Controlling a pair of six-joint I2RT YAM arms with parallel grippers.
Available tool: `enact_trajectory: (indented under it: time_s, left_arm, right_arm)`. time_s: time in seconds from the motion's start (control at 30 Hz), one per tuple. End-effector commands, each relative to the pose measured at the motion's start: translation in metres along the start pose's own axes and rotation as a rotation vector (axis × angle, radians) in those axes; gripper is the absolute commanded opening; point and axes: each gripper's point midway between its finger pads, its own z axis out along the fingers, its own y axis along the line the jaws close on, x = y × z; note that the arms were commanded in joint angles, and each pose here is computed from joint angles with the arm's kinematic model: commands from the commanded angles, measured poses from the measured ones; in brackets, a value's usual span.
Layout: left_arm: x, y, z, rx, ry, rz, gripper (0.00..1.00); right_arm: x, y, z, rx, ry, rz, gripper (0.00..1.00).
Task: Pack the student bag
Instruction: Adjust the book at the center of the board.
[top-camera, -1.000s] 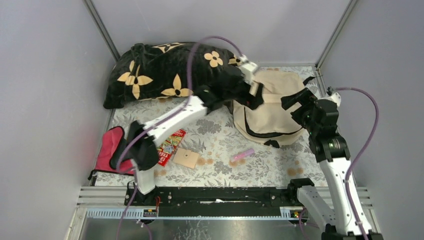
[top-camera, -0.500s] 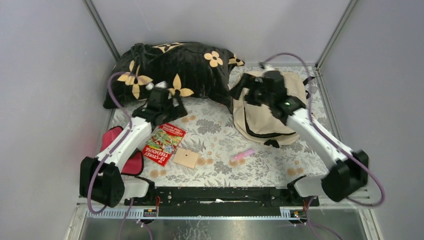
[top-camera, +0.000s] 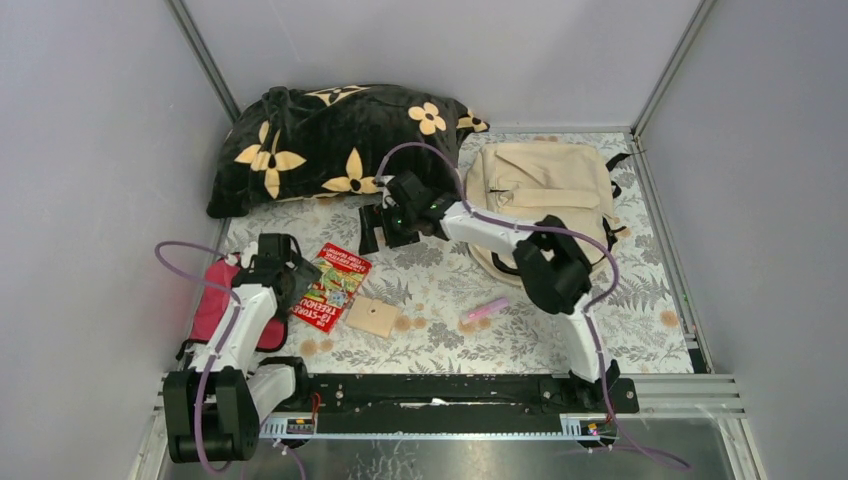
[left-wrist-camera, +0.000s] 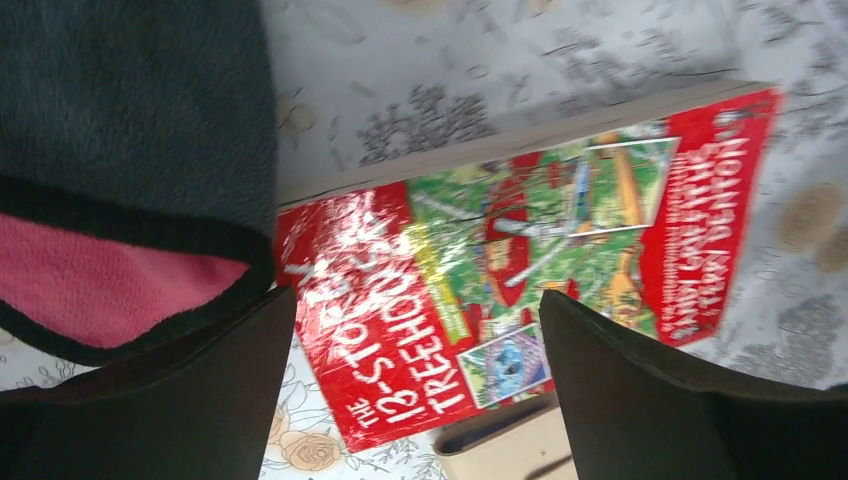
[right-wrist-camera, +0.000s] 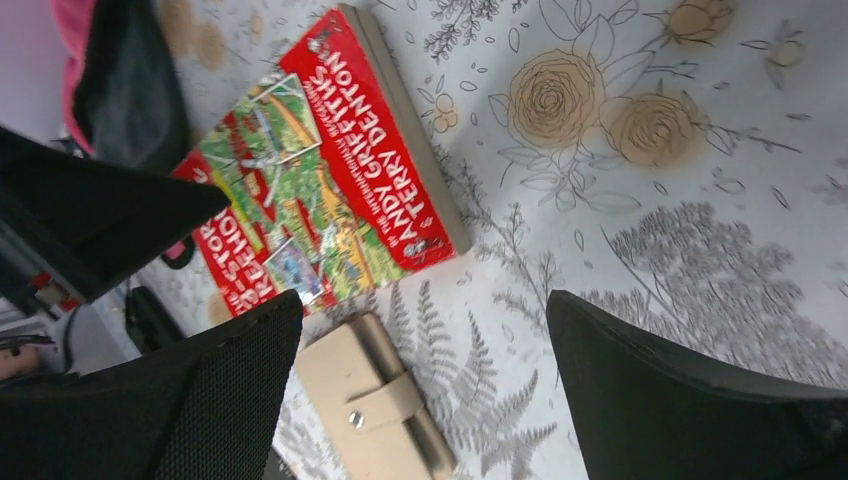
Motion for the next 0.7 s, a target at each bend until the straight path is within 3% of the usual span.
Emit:
enact_trajectory:
  time_s: [0.0, 0.2, 0.27, 0.37, 0.67]
  left_arm:
    - [0.006, 0.01, 0.011, -0.025, -0.013, -0.103, 0.99]
    - [0.028, -0.005, 0.03, 0.08, 0.069, -0.109, 0.97]
    - [0.036, -0.025, 0.032, 0.192, 0.125, -0.033, 0.95]
    - [0.044, -0.036, 0.036, 0.221, 0.207, 0.035, 0.96]
    - [0.049, -0.098, 0.033, 0.333, 0.23, 0.178, 0.94]
  right_arm:
    - [-0.017, 0.007, 0.024, -0.035, -0.023, -0.062, 0.99]
    - [0.001, 0.001, 0.067, -0.065, 0.044, -0.056, 0.98]
    - [0.012, 0.003, 0.08, -0.084, 0.091, -0.04, 0.94]
    - [0.021, 0.007, 0.086, -0.108, 0.107, -0.031, 0.88]
    - [0.039, -0.009, 0.043, -0.037, 0.065, -0.006, 0.47]
